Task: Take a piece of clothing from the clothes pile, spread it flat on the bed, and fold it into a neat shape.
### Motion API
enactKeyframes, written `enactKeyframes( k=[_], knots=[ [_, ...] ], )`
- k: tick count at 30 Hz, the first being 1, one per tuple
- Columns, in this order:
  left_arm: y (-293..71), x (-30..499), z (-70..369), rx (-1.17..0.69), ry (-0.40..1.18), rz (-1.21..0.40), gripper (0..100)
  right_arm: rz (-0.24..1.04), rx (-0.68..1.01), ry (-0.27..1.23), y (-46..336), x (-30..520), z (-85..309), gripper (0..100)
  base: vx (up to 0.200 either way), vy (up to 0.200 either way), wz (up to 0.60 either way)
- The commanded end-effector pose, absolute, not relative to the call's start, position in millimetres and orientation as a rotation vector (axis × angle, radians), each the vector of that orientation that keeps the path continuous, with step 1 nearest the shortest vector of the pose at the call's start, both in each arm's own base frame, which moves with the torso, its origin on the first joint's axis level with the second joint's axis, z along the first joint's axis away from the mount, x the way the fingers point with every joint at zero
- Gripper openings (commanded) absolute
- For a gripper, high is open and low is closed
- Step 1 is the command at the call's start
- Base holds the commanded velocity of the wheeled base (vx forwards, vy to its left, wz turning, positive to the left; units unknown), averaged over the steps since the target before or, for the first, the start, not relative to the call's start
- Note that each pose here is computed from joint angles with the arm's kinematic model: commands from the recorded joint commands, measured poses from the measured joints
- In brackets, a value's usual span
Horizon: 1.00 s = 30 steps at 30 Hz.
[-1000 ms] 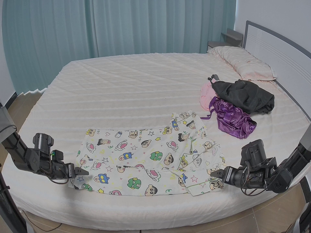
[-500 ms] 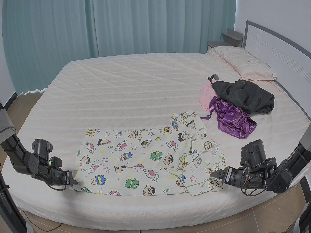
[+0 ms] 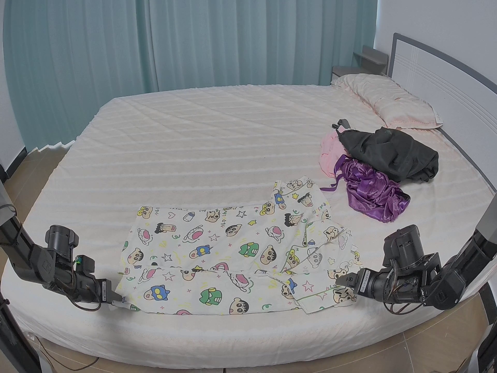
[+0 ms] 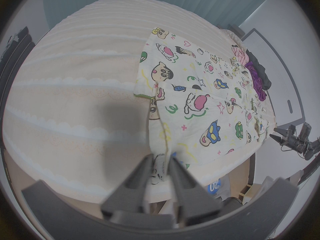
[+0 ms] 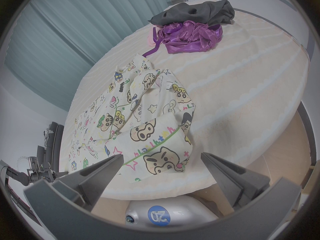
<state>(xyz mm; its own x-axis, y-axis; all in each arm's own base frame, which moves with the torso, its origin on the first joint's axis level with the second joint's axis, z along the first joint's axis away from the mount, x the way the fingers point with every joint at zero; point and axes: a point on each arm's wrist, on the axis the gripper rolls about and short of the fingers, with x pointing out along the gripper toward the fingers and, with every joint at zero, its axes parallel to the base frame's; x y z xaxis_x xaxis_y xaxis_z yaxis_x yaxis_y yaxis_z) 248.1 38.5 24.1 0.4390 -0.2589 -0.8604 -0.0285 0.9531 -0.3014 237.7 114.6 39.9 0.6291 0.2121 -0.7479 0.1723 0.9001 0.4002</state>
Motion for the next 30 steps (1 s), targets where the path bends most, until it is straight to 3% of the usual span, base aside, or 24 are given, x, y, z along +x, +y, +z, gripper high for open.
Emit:
enactKeyframes(
  k=[1, 11, 20, 30],
  knots=[
    [38.3, 247.0, 24.7, -0.290, 1.111, -0.146, 100, 0.022, 0.464, 0.904, 115.0, 238.3, 38.2, 100, 0.000, 0.000, 0.00],
    [55.3, 239.7, 35.2, -0.347, 1.061, -0.090, 100, 0.014, 0.486, 0.869, 110.2, 238.8, 46.6, 100, 0.000, 0.000, 0.00],
    [66.9, 218.1, 57.9, -0.528, 0.950, -0.110, 100, -0.015, 0.533, 0.789, 95.0, 239.4, 65.8, 100, 0.000, 0.000, 0.00],
    [67.4, 215.2, 60.0, -0.614, 0.946, -0.080, 100, -0.034, 0.535, 0.793, 83.3, 220.1, 67.6, 100, 0.200, 0.000, 0.00]
  ],
)
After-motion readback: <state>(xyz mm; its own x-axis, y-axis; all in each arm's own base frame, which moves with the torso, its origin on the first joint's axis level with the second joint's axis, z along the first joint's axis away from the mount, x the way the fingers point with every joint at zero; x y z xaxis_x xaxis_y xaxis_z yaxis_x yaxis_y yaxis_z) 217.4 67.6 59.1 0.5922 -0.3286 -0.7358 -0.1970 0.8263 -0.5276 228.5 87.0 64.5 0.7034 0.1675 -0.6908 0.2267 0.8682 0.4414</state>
